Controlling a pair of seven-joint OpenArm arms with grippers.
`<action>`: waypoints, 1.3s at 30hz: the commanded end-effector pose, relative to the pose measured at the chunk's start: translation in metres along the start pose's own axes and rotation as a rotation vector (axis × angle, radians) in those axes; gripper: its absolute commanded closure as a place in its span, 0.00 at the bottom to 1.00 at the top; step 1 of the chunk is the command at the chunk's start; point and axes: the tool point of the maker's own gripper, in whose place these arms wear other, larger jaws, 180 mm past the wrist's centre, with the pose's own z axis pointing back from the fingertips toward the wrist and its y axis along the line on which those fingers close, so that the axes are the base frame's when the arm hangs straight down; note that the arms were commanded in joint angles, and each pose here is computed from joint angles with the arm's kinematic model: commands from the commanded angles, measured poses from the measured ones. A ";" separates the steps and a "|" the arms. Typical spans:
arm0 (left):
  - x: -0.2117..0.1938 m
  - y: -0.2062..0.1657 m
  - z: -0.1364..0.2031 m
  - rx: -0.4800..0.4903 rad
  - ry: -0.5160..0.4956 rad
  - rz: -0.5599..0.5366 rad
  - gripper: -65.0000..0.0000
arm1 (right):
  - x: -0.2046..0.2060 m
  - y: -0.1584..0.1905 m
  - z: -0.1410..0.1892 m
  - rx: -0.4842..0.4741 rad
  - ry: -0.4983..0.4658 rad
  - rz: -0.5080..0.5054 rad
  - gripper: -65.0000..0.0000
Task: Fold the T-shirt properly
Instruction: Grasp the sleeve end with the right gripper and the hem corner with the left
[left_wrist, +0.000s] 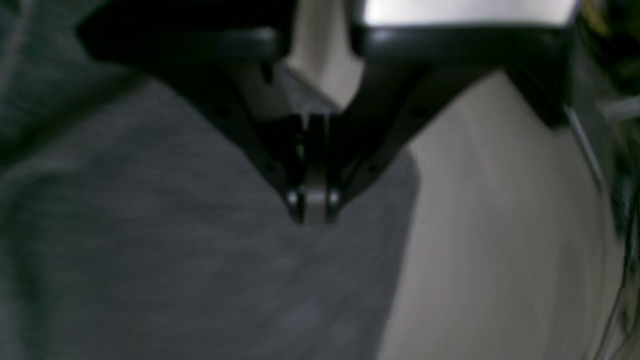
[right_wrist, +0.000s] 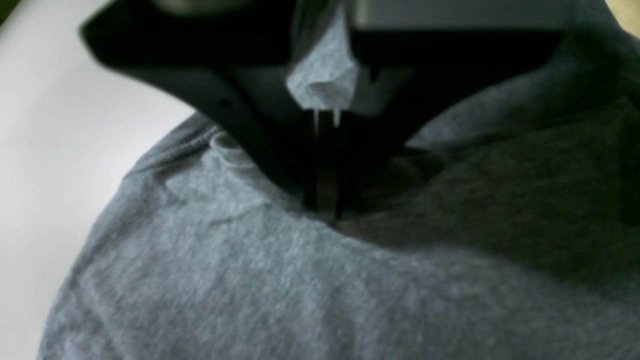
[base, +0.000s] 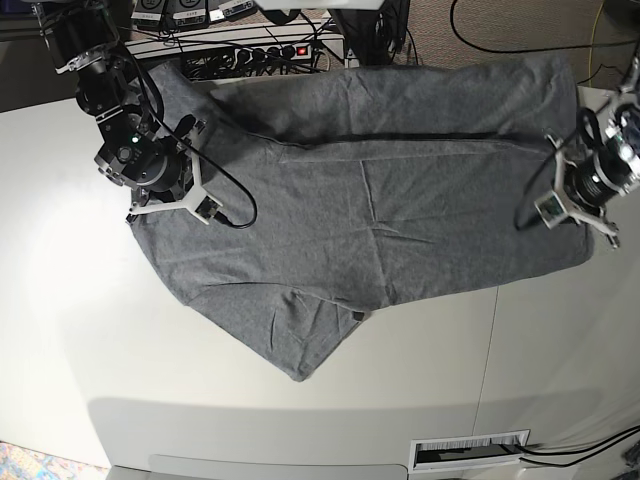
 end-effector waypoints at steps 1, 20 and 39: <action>0.002 0.028 0.004 0.055 -0.019 0.026 1.00 | 0.006 -0.013 0.007 -0.040 -0.023 0.011 1.00; -0.043 0.101 -0.035 0.043 -0.125 0.637 0.64 | 0.010 -0.013 0.009 -0.043 -0.039 0.015 1.00; -0.061 0.096 -0.052 0.073 -0.125 0.819 0.64 | 0.009 -0.020 0.011 -0.058 -0.041 0.001 1.00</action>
